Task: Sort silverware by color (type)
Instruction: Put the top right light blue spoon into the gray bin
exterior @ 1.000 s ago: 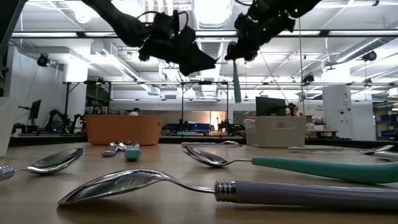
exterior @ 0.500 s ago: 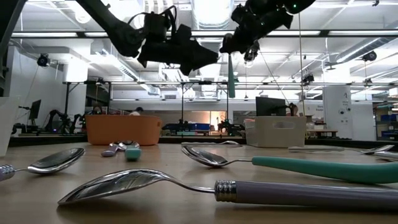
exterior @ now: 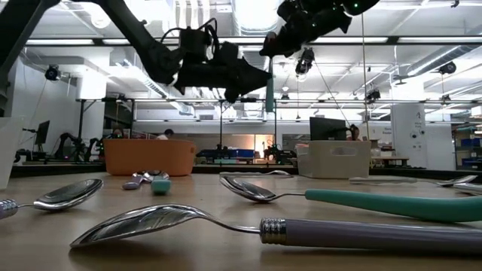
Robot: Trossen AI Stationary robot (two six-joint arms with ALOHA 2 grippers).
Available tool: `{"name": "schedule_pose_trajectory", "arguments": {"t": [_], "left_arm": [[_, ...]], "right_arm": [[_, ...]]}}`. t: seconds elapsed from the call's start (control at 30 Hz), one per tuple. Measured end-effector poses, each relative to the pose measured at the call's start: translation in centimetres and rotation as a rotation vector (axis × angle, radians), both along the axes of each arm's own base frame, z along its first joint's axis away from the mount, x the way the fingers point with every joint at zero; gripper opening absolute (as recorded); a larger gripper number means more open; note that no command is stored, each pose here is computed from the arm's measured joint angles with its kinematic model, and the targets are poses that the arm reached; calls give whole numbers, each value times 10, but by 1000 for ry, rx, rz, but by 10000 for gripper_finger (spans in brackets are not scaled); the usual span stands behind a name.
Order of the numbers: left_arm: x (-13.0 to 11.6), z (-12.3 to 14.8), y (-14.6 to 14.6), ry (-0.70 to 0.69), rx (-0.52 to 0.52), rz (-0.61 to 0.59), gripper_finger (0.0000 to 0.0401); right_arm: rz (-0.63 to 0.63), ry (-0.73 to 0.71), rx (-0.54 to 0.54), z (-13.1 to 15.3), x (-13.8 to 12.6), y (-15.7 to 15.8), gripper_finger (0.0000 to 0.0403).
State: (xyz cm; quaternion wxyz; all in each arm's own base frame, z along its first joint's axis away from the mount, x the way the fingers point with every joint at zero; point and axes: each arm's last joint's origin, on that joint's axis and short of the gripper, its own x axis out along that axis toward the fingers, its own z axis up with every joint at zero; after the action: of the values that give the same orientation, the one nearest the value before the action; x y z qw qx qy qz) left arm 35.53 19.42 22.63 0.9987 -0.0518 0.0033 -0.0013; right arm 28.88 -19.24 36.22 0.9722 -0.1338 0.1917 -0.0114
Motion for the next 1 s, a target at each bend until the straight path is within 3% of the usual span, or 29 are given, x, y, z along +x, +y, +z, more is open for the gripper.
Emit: {"name": "schedule_pose_trajectory", "arguments": {"t": [0.33, 0.6, 0.83, 1.0], "left_arm": [[4, -12, 3, -4, -21, 6, 129], [5, -14, 4, -5, 2, 45, 27], [5, -11, 4, -14, 15, 88, 26], [5, -8, 4, -38, 11, 108, 26]], "right_arm": [[5, -24, -11, 2, 2, 1, 12], [-3, -22, -7, 2, 1, 0, 13], [-12, -28, -8, 3, 2, 0, 16], [-35, -41, 4, 5, 2, -1, 60]]}}
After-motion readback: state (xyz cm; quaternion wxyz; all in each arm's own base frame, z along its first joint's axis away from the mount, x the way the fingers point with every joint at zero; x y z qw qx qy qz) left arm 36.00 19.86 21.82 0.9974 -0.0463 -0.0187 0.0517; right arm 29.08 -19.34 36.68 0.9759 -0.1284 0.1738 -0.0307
